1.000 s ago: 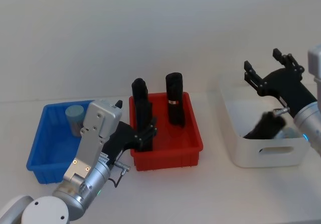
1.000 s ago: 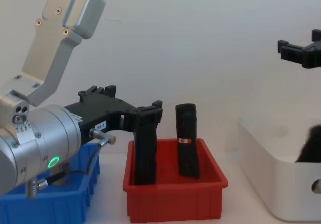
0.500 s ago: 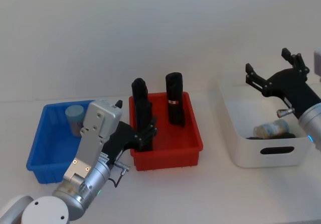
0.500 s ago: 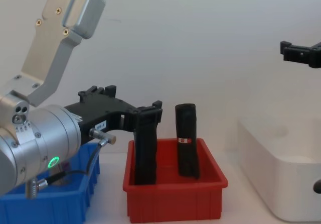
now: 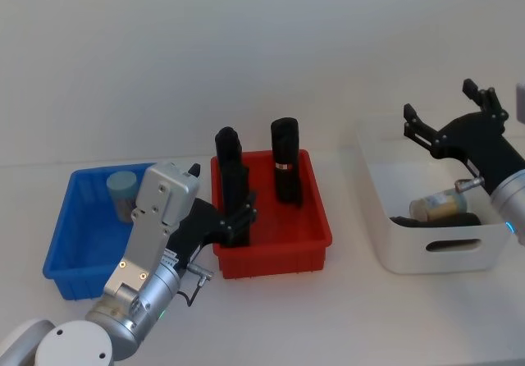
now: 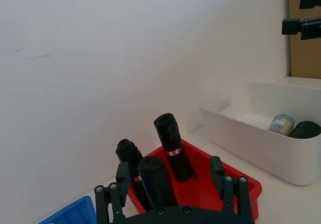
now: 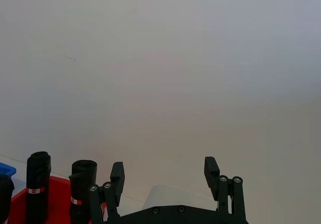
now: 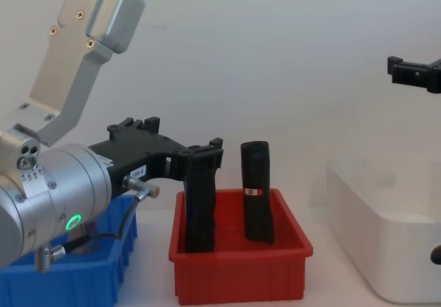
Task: Pick the cotton swabs from the blue box and place them into the white box.
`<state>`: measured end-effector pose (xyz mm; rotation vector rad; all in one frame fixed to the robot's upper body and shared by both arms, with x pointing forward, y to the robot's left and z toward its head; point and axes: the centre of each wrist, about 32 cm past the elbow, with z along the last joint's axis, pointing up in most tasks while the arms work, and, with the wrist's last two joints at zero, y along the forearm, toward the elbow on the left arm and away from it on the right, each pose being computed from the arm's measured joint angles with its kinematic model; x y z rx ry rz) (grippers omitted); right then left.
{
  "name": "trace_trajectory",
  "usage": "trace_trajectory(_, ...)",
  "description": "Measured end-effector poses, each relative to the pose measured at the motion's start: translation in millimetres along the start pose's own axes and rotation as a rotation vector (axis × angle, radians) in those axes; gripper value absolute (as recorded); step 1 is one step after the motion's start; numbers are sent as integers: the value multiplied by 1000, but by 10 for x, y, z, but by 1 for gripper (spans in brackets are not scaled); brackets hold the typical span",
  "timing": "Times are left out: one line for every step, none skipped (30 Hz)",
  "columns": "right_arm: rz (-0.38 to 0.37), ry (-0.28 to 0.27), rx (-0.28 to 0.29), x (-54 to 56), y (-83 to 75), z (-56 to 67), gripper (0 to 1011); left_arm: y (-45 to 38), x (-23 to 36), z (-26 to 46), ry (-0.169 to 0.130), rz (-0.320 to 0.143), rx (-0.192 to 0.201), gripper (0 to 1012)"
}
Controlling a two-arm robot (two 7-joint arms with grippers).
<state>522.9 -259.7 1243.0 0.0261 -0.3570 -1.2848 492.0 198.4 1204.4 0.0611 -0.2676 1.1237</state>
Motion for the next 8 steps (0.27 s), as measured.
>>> trace_trajectory(0,0,0,0,0,0,1001,0,0,0,0,0,0,1004)
trace_trajectory(0,0,0,1,-1,1,1001,0,0,0,0,0,0,1004)
trace_trajectory(0,0,0,1,-1,1,1001,0,0,0,0,0,0,1004)
trace_trajectory(0,0,0,2,-1,0,1001,0,0,0,0,0,0,1004)
trace_trajectory(0,0,0,2,-2,1,1001,0,0,0,0,0,0,1004)
trace_trajectory(-1,0,0,3,-2,1,1001,0,0,0,0,0,0,1004)
trace_trajectory(-1,0,0,4,-3,1,1001,0,0,0,0,0,0,1004)
trace_trajectory(-1,1,0,4,-3,1,1001,0,0,0,0,0,0,1004)
